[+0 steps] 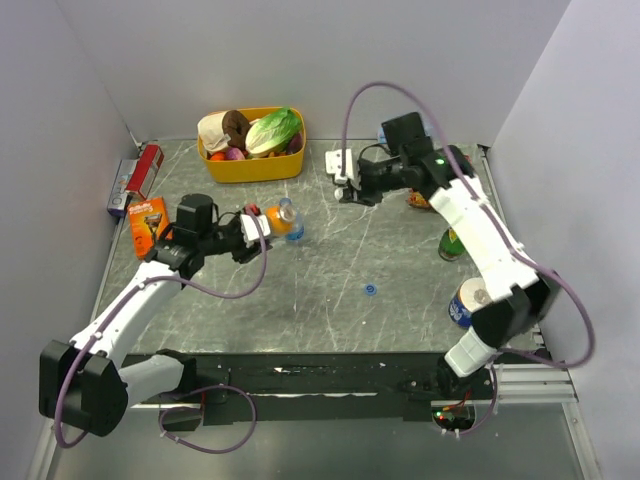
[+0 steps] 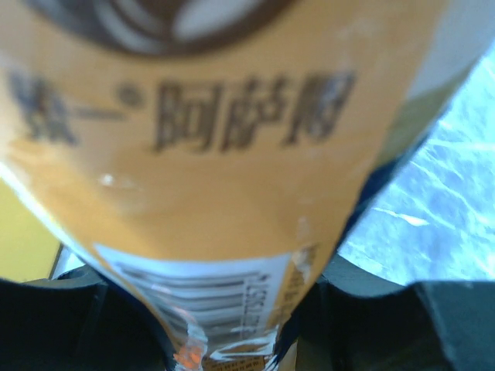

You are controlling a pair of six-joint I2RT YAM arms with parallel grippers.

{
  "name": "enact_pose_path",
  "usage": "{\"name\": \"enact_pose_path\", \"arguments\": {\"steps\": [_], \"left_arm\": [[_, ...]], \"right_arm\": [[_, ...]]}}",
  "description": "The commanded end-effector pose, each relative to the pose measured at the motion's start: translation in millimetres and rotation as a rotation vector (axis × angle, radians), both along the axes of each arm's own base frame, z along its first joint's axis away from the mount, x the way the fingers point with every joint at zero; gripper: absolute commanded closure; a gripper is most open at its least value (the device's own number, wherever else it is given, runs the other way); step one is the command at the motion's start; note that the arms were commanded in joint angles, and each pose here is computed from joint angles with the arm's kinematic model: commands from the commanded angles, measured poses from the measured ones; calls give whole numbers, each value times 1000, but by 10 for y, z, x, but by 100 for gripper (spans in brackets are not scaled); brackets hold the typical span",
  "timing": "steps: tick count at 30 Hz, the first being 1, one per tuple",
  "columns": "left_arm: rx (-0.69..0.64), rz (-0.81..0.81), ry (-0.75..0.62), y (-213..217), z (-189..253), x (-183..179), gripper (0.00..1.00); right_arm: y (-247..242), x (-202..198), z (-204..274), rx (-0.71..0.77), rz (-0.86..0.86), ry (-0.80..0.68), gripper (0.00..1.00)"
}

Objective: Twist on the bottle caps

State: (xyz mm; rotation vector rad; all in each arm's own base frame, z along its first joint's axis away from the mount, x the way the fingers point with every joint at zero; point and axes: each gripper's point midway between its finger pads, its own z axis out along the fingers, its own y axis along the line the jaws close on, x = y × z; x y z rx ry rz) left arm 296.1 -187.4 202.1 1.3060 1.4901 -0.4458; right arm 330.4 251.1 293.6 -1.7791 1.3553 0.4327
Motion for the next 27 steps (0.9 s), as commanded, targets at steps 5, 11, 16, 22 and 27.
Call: {"name": "enact_pose_path", "arguments": {"steps": [5,11,16,22,27], "left_arm": [[22,-190,-74,-327,65,-190,99],[4,-188,-31,-376,16,-235,99],[1,-196,-27,-429,30,-263,99],[0,-191,-8,-474,27,-282,99],[-2,-180,6,-462,24,-302,99]], "right_arm": [[426,-682,617,85,145,-80,75],[565,-856,634,65,227,-155,75],[591,-921,646,42,278,-198,75],[598,-1005,655,42,308,-202,75],[572,-865,678,54,209,-205,76]]}}
